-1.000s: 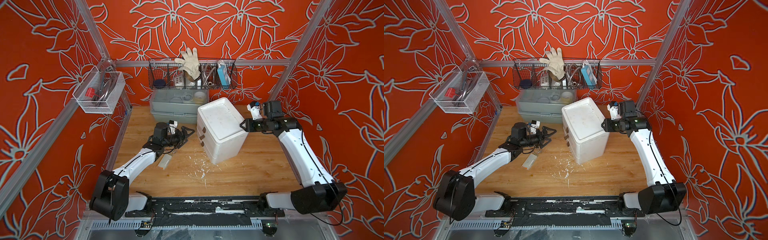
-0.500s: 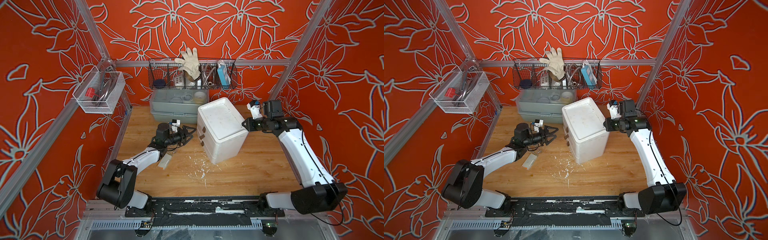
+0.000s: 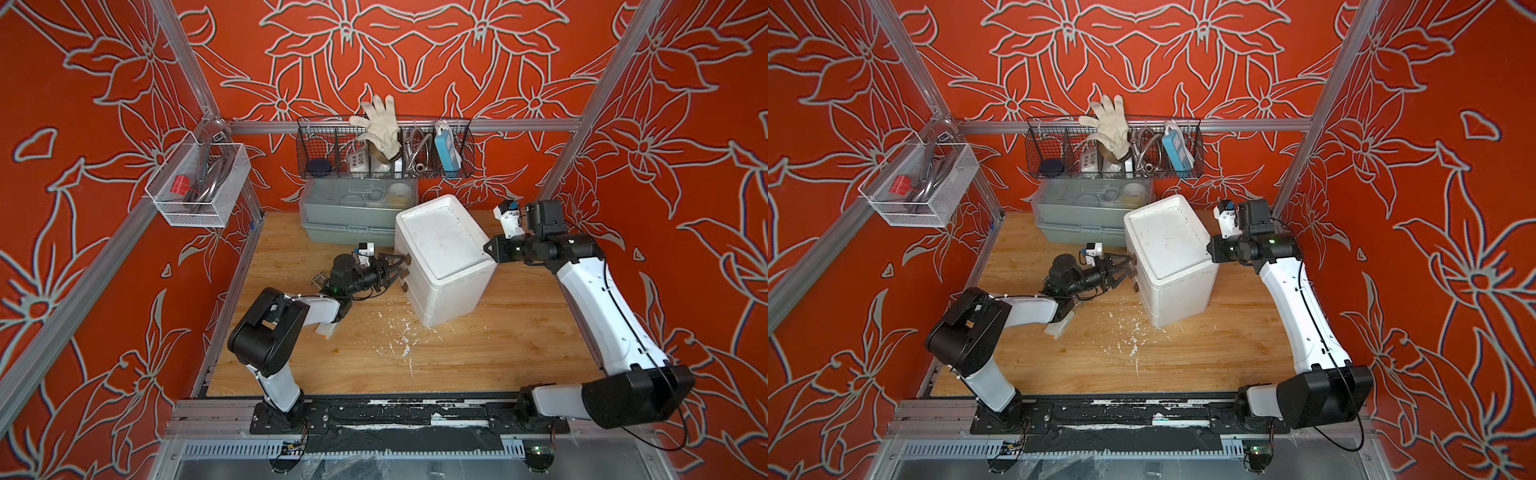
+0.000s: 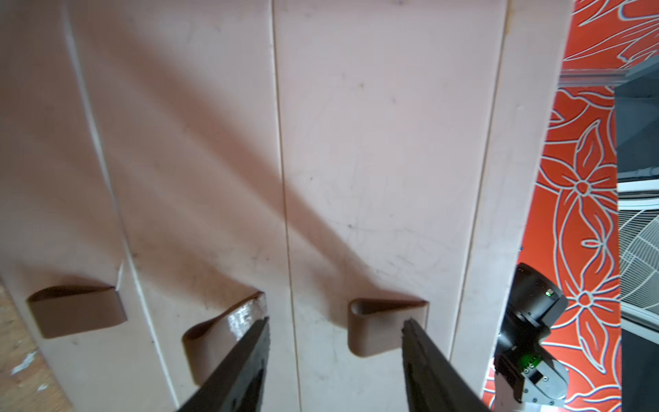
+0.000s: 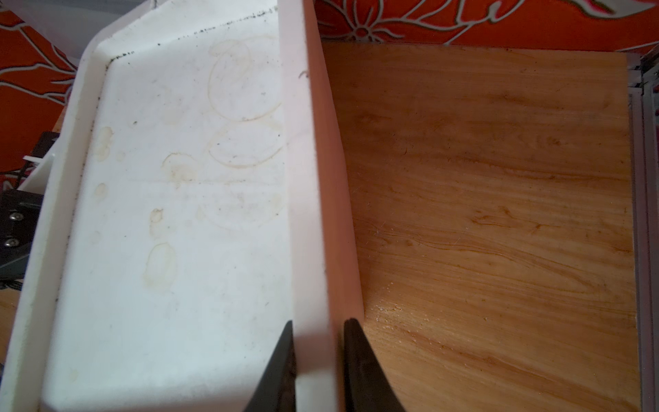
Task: Take the microphone out of the drawer
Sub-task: Open the drawer in the storage box.
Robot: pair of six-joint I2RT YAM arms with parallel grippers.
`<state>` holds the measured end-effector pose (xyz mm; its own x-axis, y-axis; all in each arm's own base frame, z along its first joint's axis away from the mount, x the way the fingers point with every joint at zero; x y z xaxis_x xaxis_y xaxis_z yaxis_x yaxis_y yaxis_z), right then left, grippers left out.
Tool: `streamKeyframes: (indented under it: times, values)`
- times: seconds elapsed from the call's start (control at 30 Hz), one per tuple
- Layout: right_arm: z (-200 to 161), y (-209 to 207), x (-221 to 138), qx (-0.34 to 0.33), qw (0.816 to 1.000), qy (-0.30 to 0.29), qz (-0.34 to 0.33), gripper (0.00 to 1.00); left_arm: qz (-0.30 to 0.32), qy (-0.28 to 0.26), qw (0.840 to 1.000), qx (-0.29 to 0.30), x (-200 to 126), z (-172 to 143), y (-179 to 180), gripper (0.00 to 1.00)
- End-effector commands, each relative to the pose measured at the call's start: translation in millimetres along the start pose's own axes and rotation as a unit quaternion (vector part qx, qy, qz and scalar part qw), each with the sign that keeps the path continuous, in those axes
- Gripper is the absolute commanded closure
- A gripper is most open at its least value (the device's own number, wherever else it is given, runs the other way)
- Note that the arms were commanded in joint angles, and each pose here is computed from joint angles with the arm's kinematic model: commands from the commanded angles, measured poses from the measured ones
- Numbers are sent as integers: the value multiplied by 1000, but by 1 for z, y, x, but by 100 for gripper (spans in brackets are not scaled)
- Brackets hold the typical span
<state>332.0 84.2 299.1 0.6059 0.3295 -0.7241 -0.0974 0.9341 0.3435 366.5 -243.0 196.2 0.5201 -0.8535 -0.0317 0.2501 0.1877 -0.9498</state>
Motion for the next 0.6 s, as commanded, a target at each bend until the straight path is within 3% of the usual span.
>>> streamKeyframes:
  times: [0.0,0.57]
  values:
    - [-10,-4,6,18,999,26,-13,96,-37,-27,999,17,1,7,-16,44]
    - [-11,-6,9,20,999,27,-16,96,-59,-15,998,-17,7,-13,-6,48]
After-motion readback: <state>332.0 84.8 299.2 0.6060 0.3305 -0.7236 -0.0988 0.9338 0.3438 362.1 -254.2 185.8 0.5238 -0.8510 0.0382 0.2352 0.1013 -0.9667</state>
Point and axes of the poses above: each gripper's point midway between its finger pads, its own x axis out along the fingers, its own y axis along the line the jaws close on, z = x × y, the point moved 3 cm from there along -x, back along the fingers, and after that the axes turned 15 degrees about x, right-handed, at the moved point
